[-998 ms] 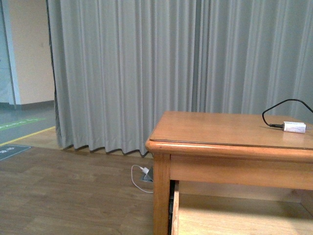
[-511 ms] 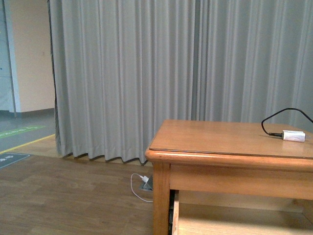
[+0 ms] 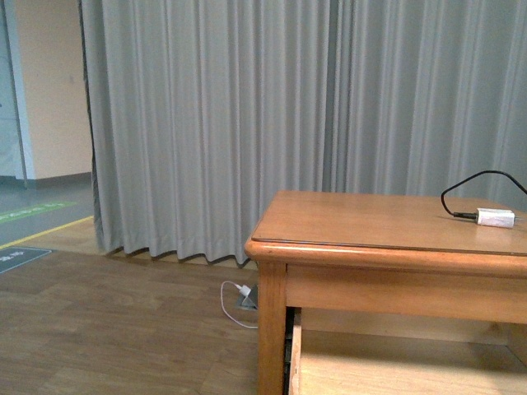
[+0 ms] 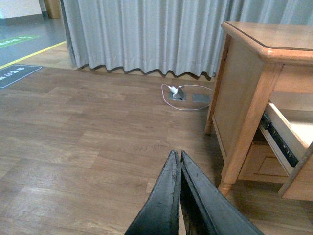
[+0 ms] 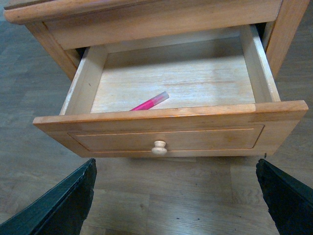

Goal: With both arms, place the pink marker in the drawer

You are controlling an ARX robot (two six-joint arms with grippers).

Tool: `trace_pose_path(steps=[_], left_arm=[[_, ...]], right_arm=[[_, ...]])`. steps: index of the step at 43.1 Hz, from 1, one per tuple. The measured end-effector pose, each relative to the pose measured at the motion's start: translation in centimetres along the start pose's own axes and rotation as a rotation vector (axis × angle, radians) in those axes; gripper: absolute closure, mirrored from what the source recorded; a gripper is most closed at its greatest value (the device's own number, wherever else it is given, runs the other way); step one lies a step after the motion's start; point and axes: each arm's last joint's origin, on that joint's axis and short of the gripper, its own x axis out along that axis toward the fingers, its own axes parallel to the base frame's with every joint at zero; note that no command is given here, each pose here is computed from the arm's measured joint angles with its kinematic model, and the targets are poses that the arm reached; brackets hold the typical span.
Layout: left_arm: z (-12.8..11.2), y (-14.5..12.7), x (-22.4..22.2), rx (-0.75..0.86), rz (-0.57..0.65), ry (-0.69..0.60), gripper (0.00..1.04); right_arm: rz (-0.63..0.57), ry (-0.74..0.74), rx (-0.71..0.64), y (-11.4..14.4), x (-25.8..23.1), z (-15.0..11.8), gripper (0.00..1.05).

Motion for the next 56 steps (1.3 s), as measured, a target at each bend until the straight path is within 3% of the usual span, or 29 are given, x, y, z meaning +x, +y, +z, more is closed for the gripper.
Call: trace_pose_path(steps=[4,6,12,21,38,56], left_arm=[[0.0,0.0,0.0,0.000,0.000,0.000,0.92],[0.0,0.0,0.0,0.000,0.000,0.000,0.81],[0.0,0.0,0.0,0.000,0.000,0.000,0.49],[0.0,0.0,0.0,0.000,0.000,0.000,0.05],[0.0,0.0,0.0,0.001,0.000,0.000,0.06],[0.0,0.0,0.0,0.001,-0.001,0.000,0.06]], right_arm=[[-0.112,-0.044,-0.054,0.1,0.2,0.0,0.08],[-0.140,0.010,-0.073,0.0,0.6,-0.5,0.08],[-0.063,0.287,-0.082,-0.2,3.1,-1.9,0.08],[-0.107,0.336,-0.126,-1.6,7.6,-1.2,0.08],[-0.006,0.319,-0.090,-2.4,12.4,-1.0,0.08],[0.000,0.301,-0.082,-2.9,17.8,0.3,0.08]])
